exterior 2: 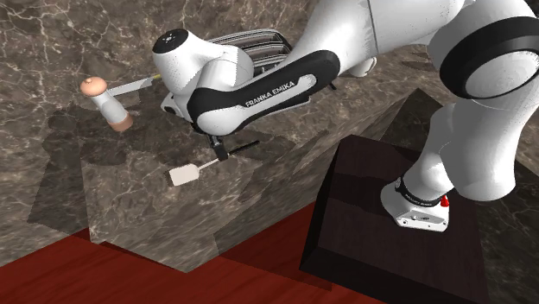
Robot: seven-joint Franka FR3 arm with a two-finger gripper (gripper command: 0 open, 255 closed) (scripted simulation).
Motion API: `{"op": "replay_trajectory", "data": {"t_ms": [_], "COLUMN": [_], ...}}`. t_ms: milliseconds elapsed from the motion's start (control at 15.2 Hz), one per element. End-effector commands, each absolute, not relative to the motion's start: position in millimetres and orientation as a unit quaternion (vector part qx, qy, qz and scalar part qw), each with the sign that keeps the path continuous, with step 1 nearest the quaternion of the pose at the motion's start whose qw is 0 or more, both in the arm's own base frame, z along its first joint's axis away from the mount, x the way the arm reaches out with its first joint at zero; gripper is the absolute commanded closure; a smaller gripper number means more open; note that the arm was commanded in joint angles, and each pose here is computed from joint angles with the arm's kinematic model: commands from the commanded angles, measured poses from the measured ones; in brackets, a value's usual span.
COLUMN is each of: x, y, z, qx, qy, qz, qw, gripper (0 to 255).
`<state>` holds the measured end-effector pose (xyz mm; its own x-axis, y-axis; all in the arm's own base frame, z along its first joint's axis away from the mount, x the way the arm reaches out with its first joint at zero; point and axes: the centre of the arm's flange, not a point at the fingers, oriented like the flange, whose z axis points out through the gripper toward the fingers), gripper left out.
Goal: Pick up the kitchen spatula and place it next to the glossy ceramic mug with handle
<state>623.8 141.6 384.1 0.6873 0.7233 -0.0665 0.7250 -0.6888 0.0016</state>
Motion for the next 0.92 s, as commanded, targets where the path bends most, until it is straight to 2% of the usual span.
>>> {"op": "replay_trajectory", "data": {"t_ms": [0, 462, 858], "x": [630.9, 629.3, 629.4], "y": [150.7, 149.0, 149.0], "z": [373.1, 338.5, 338.5], "qx": [0.913, 0.913, 0.913], "qy": [0.406, 0.406, 0.406], "qz": [-0.03, -0.03, -0.03], "qw": [0.014, 0.014, 0.014], "gripper": [0, 0, 0]}}
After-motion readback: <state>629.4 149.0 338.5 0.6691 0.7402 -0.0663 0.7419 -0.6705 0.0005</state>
